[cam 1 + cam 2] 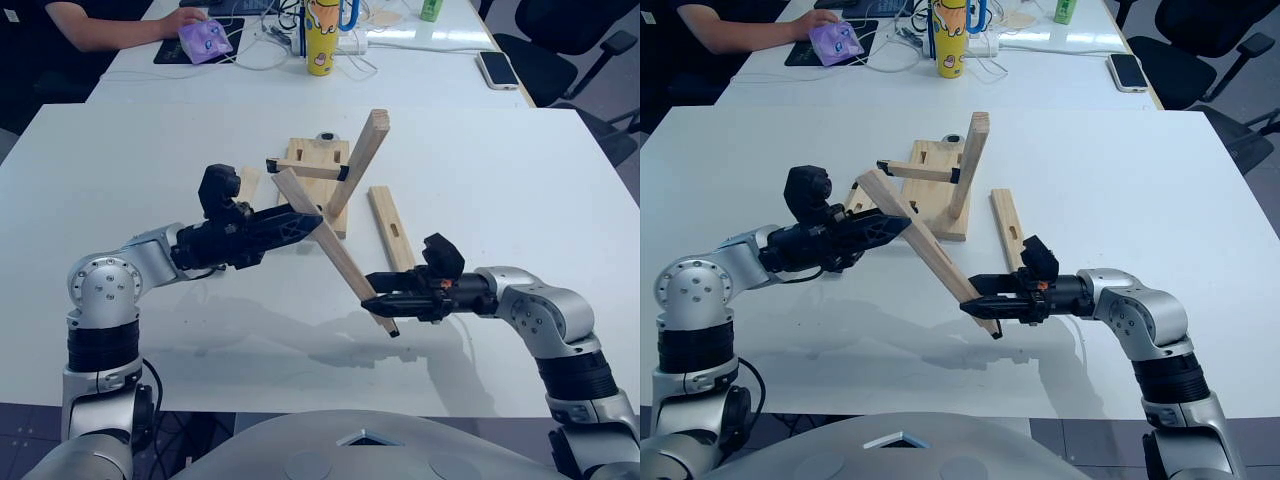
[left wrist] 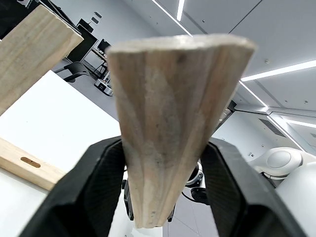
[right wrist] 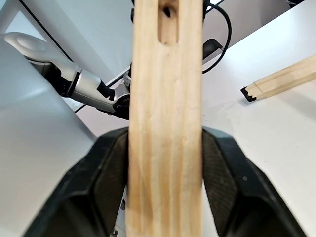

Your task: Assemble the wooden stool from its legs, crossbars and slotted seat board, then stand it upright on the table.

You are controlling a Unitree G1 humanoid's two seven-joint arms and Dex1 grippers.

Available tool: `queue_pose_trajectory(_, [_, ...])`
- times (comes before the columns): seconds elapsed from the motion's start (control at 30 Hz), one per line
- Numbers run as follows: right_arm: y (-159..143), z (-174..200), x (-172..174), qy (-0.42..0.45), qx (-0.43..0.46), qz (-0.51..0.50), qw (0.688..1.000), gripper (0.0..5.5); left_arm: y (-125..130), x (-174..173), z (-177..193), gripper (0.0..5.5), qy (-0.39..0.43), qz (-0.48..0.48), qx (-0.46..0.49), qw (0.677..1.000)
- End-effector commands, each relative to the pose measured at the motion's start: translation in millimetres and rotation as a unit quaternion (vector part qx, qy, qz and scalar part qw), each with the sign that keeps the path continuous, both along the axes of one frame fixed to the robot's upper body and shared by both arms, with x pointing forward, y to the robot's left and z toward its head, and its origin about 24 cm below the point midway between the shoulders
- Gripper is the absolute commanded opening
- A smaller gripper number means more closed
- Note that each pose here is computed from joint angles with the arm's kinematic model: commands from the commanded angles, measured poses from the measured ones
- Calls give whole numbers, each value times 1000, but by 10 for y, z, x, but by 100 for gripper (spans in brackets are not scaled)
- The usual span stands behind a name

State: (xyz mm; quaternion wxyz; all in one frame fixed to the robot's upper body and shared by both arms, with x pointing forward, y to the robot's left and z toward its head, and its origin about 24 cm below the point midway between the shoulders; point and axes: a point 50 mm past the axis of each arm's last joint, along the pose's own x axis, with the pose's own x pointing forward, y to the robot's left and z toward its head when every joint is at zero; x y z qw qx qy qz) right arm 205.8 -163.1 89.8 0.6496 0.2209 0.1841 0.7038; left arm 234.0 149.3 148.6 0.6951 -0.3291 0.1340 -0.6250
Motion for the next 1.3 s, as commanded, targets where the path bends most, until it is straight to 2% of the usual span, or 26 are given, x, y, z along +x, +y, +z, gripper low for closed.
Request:
queue_pose_trajectory(0.03, [6, 54, 27, -21, -5, 8, 1000, 206, 12, 13, 3, 211, 1, 1, 4, 1000])
queue_pose_trajectory(0.17, [-1, 24, 42, -6, -11, -2, 1000, 206, 31, 17, -14, 211, 1, 5, 8, 1000])
queue_pose_trajectory(0.2, [-6, 19, 43, 1, -11, -4, 1000, 243, 40, 17, -22, 211, 1, 7, 9, 1000])
queue_pose_trajectory(0.4, [-143, 78, 83, 7, 1, -29, 1000, 330, 165, -5, -96, 206, 3, 24, 32, 999])
queue_pose_trajectory(0.53, [-269, 24, 239, -25, -23, -140, 990, 394, 409, 39, -30, 205, -17, 77, 56, 995])
queue_pose_trajectory(0.63, [-22, -146, 394, -59, -72, -272, 958, 401, 641, 107, 124, 205, -49, 144, 61, 986])
queue_pose_trajectory(0.73, [262, -337, 512, -104, -157, -405, 895, 401, 729, 116, 252, 205, -74, 157, 74, 982])
queue_pose_trajectory(0.83, [452, -426, 587, -78, -176, -502, 843, 401, 762, 152, 278, 205, -83, 165, 89, 979])
queue_pose_trajectory(0.93, [636, -488, 664, -56, -202, -534, 819, 401, 812, 175, 277, 205, -86, 176, 101, 976])
queue_pose_trajectory(1.07, [787, -458, 784, -18, -183, -554, 812, 401, 829, 215, 287, 204, -89, 172, 99, 976])
queue_pose_trajectory(1.17, [844, -425, 851, -18, -177, -564, 807, 401, 831, 239, 289, 204, -88, 168, 96, 977])
queue_pose_trajectory(1.3, [795, -313, 946, -51, -179, -596, 781, 401, 836, 251, 263, 204, -79, 164, 90, 979])
